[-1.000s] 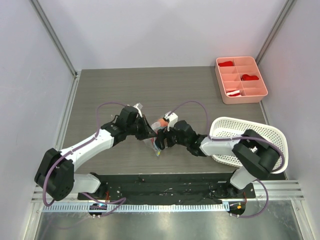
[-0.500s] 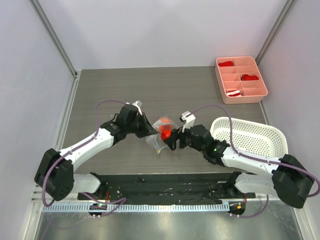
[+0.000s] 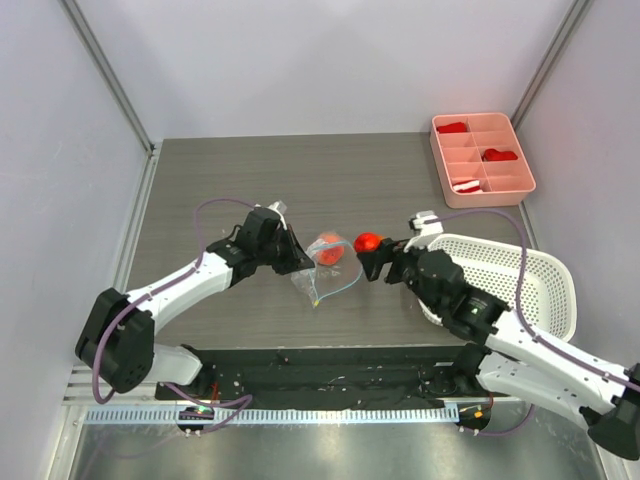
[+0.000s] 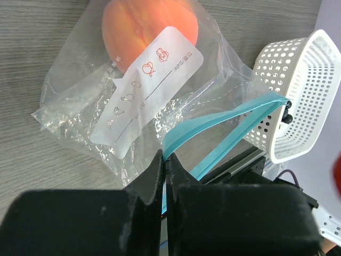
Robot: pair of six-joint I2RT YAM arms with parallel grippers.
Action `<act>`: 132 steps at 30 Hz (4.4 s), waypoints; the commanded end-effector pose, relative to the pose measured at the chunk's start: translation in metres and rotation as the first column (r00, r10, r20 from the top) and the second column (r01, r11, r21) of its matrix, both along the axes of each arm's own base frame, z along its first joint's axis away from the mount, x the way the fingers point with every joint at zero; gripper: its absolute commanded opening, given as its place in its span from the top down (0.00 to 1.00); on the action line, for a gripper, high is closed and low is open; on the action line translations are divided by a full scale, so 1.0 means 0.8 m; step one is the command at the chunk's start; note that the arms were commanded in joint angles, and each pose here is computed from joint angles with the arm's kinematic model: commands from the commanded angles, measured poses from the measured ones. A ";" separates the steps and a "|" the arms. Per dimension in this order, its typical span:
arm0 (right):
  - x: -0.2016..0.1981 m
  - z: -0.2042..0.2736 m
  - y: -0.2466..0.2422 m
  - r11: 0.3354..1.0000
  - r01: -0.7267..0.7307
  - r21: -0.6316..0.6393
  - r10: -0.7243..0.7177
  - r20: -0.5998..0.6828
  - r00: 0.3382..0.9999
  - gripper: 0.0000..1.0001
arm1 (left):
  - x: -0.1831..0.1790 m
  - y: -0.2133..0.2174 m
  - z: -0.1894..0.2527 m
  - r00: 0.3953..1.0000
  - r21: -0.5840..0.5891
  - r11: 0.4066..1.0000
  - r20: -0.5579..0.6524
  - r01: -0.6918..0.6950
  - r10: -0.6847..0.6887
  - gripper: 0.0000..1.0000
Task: Open the zip-top bag and remove the fake food
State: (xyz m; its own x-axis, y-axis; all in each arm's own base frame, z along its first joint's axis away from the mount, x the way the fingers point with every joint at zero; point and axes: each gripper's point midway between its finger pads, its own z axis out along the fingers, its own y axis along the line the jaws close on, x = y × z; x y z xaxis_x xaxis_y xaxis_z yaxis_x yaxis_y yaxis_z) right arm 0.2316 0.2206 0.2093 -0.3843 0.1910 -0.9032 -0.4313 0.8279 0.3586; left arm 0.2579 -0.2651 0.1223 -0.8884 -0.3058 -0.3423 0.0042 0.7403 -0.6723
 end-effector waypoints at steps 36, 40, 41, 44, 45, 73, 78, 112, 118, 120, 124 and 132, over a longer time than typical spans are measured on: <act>0.047 -0.039 -0.205 0.764 0.614 -0.197 -0.642 -0.132 0.755 0.01 | 0.000 -0.019 0.052 0.995 -0.104 0.992 0.082 0.067 -0.059 1.00; 0.032 -0.024 -0.060 0.940 0.295 -0.173 -0.318 -0.125 0.940 0.16 | 0.003 -0.019 0.054 0.995 -0.102 0.993 0.087 0.053 -0.044 1.00; 0.025 -0.019 -0.035 0.959 0.244 -0.146 -0.262 -0.124 0.957 0.19 | 0.003 -0.019 0.055 0.995 -0.103 0.993 0.088 0.053 -0.044 1.00; 0.012 0.001 0.045 0.995 0.084 -0.057 -0.090 -0.095 0.991 0.30 | 0.002 -0.021 0.060 0.996 -0.113 0.992 0.080 0.050 -0.041 1.00; 0.009 0.006 0.057 0.997 0.064 -0.048 -0.068 -0.092 0.993 0.42 | 0.001 -0.023 0.063 0.996 -0.118 0.992 0.084 0.051 -0.041 1.00; 0.119 -0.098 0.136 0.967 -0.080 -0.240 0.043 -0.157 0.987 0.37 | 0.037 0.010 0.051 0.981 -0.129 0.977 0.068 -0.172 0.181 1.00; 0.136 -0.136 0.143 0.943 -0.100 -0.317 0.051 -0.161 0.986 0.21 | 0.043 0.016 0.040 0.978 -0.136 0.971 0.048 -0.195 0.203 1.00; 0.095 -0.062 0.151 0.943 -0.289 -0.166 0.268 -0.136 0.954 0.01 | 0.021 -0.049 0.111 0.981 -0.340 0.933 0.185 0.117 -0.056 1.00; 0.074 -0.053 0.114 0.949 -0.245 -0.200 0.217 -0.152 0.964 0.01 | 0.001 -0.082 0.145 0.979 -0.520 0.835 0.182 0.178 -0.096 1.00; 0.066 -0.062 0.107 0.942 -0.252 -0.221 0.213 -0.186 0.959 0.01 | 0.000 -0.068 0.124 0.989 -0.485 0.867 0.134 0.116 -0.058 1.00; 0.073 -0.075 0.105 0.939 -0.237 -0.248 0.193 -0.189 0.963 0.01 | 0.006 -0.022 0.059 0.996 -0.356 0.931 0.019 -0.079 0.092 1.00; 0.092 -0.115 0.136 0.919 -0.284 -0.273 0.220 -0.242 0.945 0.00 | 0.006 0.004 -0.017 0.988 -0.290 0.947 -0.102 -0.140 0.115 1.00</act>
